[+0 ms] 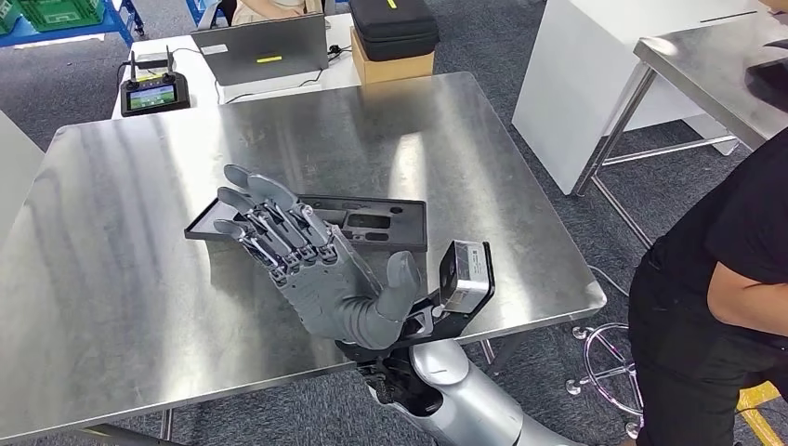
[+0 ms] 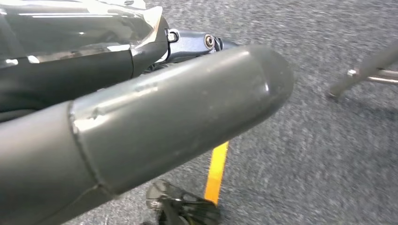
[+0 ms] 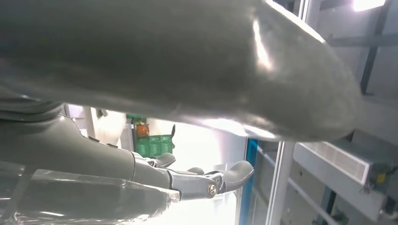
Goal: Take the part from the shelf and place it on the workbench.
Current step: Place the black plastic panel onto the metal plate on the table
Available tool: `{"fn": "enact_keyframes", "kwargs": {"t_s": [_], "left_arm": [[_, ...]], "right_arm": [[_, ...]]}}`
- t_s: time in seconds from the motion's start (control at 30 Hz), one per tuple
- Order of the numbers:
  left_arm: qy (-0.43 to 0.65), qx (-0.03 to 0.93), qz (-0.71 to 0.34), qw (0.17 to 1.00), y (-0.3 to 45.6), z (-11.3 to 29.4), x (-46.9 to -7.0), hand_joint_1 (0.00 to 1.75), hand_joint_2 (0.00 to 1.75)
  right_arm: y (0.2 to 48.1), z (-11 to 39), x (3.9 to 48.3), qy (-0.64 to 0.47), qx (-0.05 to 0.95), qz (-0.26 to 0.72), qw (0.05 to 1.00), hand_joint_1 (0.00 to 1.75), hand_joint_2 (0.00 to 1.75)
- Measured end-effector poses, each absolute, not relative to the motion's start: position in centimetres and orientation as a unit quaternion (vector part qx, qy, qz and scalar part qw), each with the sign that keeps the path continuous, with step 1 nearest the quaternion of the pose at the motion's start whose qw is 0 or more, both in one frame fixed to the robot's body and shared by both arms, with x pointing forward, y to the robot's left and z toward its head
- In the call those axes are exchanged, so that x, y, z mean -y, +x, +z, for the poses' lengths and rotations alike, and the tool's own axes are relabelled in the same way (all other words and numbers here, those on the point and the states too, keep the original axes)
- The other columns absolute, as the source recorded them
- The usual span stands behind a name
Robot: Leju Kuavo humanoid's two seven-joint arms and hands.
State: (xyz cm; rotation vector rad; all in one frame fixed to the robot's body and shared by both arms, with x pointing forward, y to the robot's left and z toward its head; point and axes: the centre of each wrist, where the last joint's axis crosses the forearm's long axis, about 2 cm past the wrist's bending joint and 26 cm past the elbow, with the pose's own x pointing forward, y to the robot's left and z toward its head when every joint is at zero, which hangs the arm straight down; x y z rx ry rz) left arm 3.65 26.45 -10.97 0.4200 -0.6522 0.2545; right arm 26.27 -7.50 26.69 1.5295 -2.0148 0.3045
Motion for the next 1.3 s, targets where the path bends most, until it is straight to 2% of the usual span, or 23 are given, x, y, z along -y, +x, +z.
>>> {"fn": "enact_keyframes", "kwargs": {"t_s": [0.7,1.3], "left_arm": [[0.171,0.353,0.069,0.917,5.0,-10.9,-27.3,0.00,0.00],[0.171,0.360,0.056,0.915,5.4,-10.9,-27.7,0.00,0.00]], "right_arm": [[26.6,24.1,11.3,0.467,0.820,0.098,0.317,0.00,0.00],[26.8,23.1,12.6,0.433,0.832,0.102,0.332,0.00,0.00]]}}
